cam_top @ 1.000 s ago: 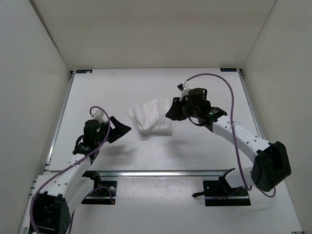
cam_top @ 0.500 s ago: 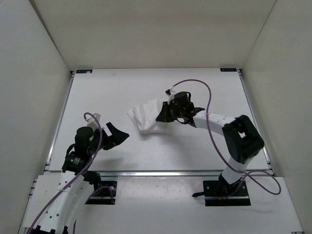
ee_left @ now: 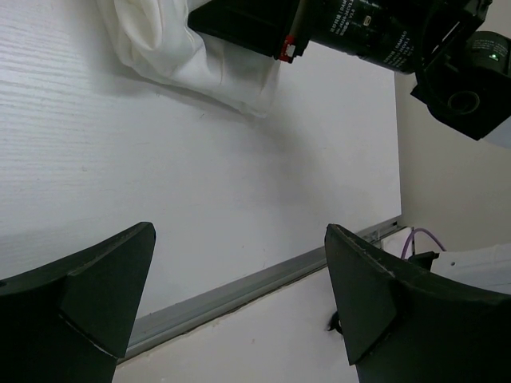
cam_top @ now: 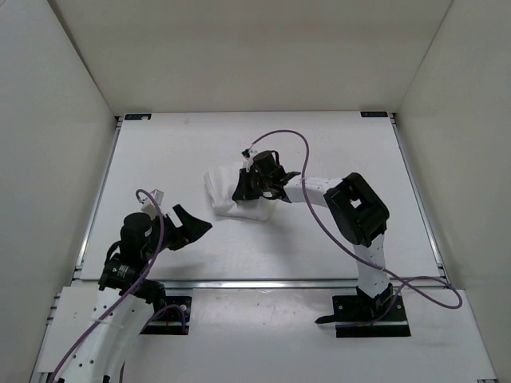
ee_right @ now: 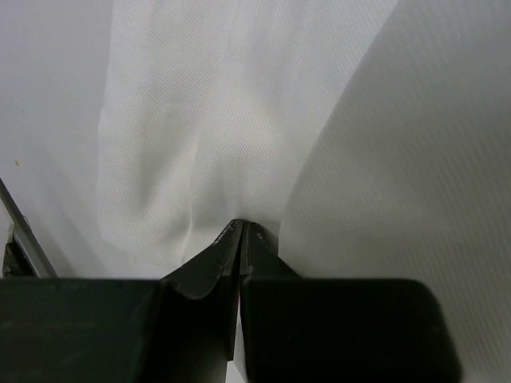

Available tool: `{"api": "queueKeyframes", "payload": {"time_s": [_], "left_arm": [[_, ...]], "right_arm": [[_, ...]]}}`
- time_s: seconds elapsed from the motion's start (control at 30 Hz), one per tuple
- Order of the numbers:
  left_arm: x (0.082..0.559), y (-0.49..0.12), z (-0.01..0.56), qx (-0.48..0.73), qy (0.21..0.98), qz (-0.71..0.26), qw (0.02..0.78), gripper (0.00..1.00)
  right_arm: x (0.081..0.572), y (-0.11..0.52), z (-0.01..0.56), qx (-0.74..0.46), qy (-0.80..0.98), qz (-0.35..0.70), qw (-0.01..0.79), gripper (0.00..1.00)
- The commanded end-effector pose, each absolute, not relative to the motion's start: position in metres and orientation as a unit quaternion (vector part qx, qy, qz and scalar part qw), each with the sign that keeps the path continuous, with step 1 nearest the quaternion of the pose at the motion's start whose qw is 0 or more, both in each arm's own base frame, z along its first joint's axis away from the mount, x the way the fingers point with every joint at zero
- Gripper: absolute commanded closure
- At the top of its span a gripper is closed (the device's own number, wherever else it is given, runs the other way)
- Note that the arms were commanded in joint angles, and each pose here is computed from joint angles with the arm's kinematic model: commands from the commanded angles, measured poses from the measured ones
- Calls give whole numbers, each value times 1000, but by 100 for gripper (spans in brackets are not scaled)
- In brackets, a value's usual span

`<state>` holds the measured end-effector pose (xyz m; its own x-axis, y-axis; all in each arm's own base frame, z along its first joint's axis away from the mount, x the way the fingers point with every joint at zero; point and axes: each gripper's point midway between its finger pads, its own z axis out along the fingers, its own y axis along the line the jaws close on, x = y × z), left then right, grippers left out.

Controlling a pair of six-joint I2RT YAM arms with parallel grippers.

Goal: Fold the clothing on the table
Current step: Fold the skirt

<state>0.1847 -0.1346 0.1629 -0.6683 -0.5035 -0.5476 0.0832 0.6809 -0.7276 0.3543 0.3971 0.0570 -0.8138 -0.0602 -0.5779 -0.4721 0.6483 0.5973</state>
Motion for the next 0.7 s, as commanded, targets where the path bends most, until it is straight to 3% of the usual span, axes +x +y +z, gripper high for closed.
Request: {"api": "queueKeyframes", "payload": {"time_s": [0.0, 0.1, 0.2, 0.37, 0.67], "left_arm": [[181, -135, 166, -124, 829, -383, 389, 2], [179, -140, 168, -96, 833, -388, 383, 2], [178, -147, 173, -53, 843, -389, 367, 1], [179, -148, 163, -24, 871, -360, 334, 1], [187, -138, 172, -35, 862, -338, 376, 1]], "right_arm": [[362, 394, 111, -159, 845, 389, 331, 100], [354, 374, 145, -157, 835, 383, 364, 99], [339, 333, 174, -163, 840, 354, 377, 89], [296, 253, 176, -139, 869, 312, 358, 80], [250, 134, 201, -89, 847, 280, 443, 73]]}}
